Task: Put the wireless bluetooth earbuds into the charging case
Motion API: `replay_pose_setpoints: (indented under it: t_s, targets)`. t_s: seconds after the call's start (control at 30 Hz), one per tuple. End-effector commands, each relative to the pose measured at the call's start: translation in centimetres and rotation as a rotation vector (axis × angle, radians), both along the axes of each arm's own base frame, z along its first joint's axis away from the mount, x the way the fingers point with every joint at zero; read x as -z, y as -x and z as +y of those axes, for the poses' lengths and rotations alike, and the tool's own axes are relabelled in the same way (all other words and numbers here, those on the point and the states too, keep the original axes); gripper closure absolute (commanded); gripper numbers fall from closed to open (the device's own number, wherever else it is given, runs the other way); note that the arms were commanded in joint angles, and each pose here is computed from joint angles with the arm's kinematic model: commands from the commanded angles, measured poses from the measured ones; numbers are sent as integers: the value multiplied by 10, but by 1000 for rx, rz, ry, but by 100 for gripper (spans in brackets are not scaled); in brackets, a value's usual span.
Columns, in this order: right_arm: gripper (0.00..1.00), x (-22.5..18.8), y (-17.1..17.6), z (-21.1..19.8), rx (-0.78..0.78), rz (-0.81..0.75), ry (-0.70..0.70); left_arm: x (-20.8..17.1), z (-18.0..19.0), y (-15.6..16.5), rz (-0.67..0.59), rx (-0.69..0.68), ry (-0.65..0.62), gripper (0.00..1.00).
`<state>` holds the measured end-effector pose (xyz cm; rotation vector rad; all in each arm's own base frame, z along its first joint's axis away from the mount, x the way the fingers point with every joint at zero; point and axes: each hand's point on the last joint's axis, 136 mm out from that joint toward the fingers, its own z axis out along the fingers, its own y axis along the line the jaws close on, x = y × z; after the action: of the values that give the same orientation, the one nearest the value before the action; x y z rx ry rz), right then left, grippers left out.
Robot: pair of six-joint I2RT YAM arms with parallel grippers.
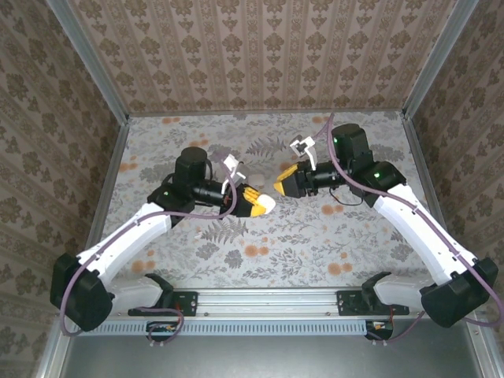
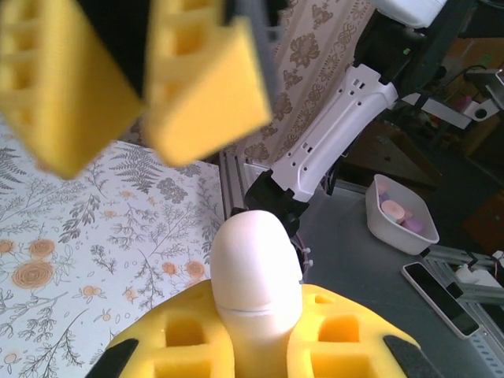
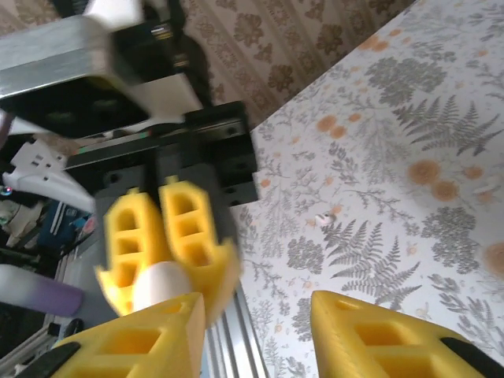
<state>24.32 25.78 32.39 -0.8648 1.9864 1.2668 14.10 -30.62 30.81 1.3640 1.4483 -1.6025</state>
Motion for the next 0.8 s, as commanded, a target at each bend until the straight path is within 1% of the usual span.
replay_pose_setpoints:
  t_s: [0.0,0.2,0.33,0.43,0.5,0.6,0.77]
  targets:
    - [56,1,-3,4,-14,36,-30,-11,6,2,-87,-10,53,100]
    - [47,-7,-1,4,-2,44,-58,-3,15,-16,-80,-130,25,100]
    - [37,-12,11,11,7,-23,-73,-1,18,-24,-47,-164,22,100]
    - [29,-7,19,21,3,-53,-52,0,18,-26,-29,-161,21,100]
    - [27,1,19,28,3,-57,-26,-1,17,-25,-17,-151,29,100]
    - [26,13,10,36,15,-31,13,-4,17,-23,-5,-136,36,100]
    - [28,36,-19,32,118,9,114,-8,20,-18,-15,-129,44,100]
